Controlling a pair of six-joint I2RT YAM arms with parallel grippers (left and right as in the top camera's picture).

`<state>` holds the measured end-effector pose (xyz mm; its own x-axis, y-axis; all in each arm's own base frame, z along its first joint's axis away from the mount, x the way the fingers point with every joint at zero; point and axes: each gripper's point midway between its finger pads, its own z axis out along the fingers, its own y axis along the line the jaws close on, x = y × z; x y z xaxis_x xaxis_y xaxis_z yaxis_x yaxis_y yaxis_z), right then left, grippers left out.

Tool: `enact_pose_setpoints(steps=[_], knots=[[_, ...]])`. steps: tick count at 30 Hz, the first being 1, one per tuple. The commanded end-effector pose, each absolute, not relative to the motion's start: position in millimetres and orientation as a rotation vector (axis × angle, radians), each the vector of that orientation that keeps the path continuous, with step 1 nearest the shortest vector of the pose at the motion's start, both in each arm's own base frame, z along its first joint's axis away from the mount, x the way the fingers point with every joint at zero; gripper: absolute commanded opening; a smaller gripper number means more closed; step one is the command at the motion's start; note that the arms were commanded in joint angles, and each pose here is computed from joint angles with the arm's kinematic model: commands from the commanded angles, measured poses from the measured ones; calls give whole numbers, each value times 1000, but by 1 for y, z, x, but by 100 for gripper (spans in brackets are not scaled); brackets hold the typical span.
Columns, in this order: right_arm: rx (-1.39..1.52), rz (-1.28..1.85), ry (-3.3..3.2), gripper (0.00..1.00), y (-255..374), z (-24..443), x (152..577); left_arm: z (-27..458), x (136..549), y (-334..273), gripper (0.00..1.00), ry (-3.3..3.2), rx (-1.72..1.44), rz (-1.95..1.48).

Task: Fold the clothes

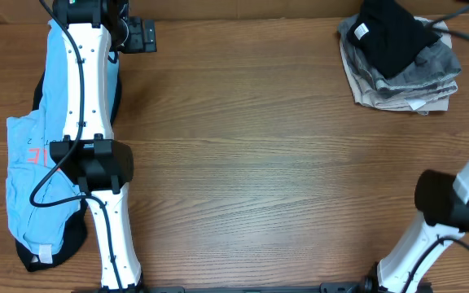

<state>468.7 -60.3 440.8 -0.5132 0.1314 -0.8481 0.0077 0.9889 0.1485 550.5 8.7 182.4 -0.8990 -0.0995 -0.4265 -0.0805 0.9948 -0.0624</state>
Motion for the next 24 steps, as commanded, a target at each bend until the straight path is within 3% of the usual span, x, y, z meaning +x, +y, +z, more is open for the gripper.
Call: enact_pose_setpoints(steps=[1, 5, 24], knots=[[64, 219, 2168, 100, -33, 440, 441, 177, 552, 3, 100, 2702, -128, -81], [45, 274, 2287, 100, -11, 423, 412, 177, 552, 3, 100, 2702, -128, -81], [51, 268, 2308, 100, -12, 416, 416, 177, 552, 3, 100, 2702, -128, -81]])
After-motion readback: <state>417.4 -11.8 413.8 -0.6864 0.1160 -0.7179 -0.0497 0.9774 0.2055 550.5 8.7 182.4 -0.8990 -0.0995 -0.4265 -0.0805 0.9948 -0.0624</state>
